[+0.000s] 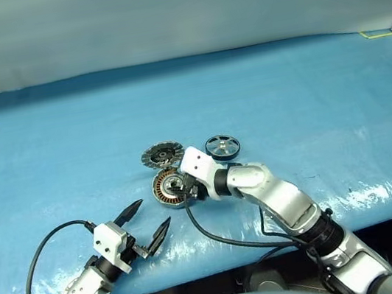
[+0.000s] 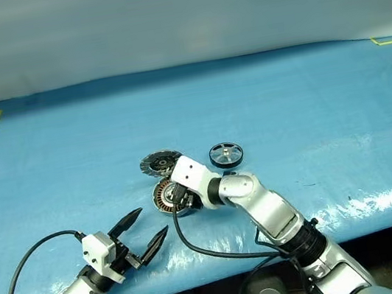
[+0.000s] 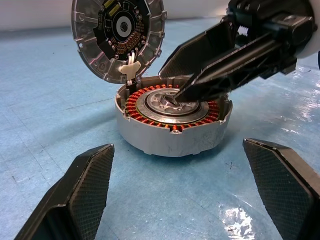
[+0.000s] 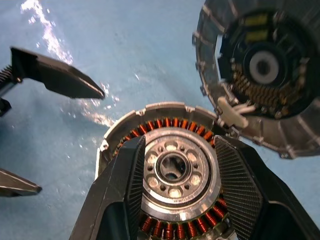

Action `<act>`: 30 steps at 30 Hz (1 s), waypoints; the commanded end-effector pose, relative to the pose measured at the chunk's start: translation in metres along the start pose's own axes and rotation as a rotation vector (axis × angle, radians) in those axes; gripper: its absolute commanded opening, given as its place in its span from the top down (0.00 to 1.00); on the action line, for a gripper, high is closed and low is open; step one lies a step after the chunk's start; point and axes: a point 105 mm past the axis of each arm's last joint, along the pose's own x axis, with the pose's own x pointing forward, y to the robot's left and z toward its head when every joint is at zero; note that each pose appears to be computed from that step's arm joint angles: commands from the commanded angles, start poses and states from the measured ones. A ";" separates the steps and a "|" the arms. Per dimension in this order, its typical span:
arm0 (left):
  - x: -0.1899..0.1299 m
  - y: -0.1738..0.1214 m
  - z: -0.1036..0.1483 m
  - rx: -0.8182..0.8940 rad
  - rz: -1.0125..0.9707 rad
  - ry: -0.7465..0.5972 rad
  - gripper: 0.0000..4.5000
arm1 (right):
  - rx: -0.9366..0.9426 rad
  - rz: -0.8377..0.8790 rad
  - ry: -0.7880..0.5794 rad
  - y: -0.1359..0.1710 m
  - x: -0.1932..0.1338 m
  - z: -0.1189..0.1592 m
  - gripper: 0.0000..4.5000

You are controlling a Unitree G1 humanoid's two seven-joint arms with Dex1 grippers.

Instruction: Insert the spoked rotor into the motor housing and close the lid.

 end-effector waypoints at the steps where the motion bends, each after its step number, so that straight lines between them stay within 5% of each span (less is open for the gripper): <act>1: 0.000 -0.001 0.002 0.006 0.001 -0.017 0.00 | 0.042 -0.041 -0.083 -0.005 -0.020 0.025 0.61; 7: 0.004 -0.001 0.001 0.006 -0.006 -0.020 0.00 | 0.109 -0.132 -0.021 -0.014 -0.021 0.011 0.99; 30: 0.003 0.000 0.001 0.014 0.001 -0.015 0.00 | 0.213 -0.086 0.018 0.007 0.012 -0.018 0.99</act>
